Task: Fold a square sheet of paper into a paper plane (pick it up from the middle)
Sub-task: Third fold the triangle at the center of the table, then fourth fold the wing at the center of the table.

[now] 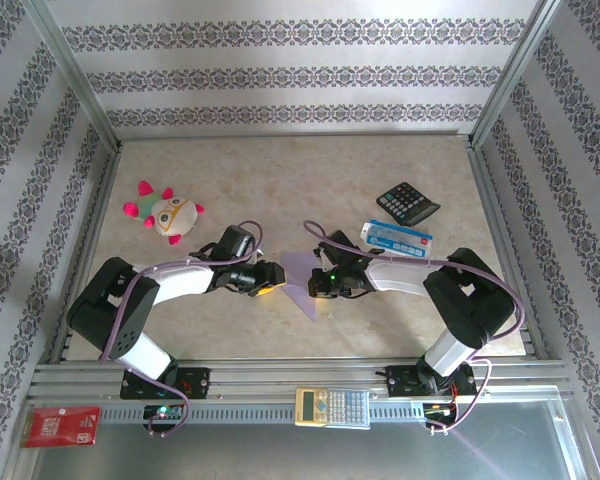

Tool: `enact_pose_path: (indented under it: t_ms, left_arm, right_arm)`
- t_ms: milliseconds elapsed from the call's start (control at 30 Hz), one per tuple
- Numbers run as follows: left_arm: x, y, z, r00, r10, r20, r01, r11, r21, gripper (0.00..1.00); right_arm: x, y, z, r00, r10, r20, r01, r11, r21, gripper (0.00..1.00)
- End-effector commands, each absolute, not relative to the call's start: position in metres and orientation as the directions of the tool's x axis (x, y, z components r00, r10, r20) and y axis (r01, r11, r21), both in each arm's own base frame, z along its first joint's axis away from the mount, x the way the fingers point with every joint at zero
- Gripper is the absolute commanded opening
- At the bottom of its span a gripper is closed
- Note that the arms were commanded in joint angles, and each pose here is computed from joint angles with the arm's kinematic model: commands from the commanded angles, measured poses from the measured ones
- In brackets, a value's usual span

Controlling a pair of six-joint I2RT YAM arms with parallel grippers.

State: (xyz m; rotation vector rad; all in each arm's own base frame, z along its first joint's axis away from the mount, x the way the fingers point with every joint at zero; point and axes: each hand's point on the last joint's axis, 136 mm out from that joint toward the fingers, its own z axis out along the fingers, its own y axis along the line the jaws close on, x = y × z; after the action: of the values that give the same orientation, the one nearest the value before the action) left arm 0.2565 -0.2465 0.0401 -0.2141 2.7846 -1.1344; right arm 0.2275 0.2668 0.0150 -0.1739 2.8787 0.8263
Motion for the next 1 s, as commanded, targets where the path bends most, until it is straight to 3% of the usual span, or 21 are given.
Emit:
enact_pose_path:
  t_ms: [0, 967]
  left_arm:
    - [0.259, -0.258, 0.043, -0.985, -0.163, -0.062, -0.071, 0.700, -0.711, 0.49]
    - [0.284, -0.263, 0.038, -0.968, -0.244, -0.065, -0.117, 0.661, -0.741, 0.45]
  right_arm:
    - [0.223, 0.256, -0.003, -0.988, -0.064, -0.139, -0.124, 0.871, 0.476, 0.04]
    - [0.213, 0.246, -0.015, -0.993, -0.048, -0.111, -0.094, 0.883, 0.459, 0.00]
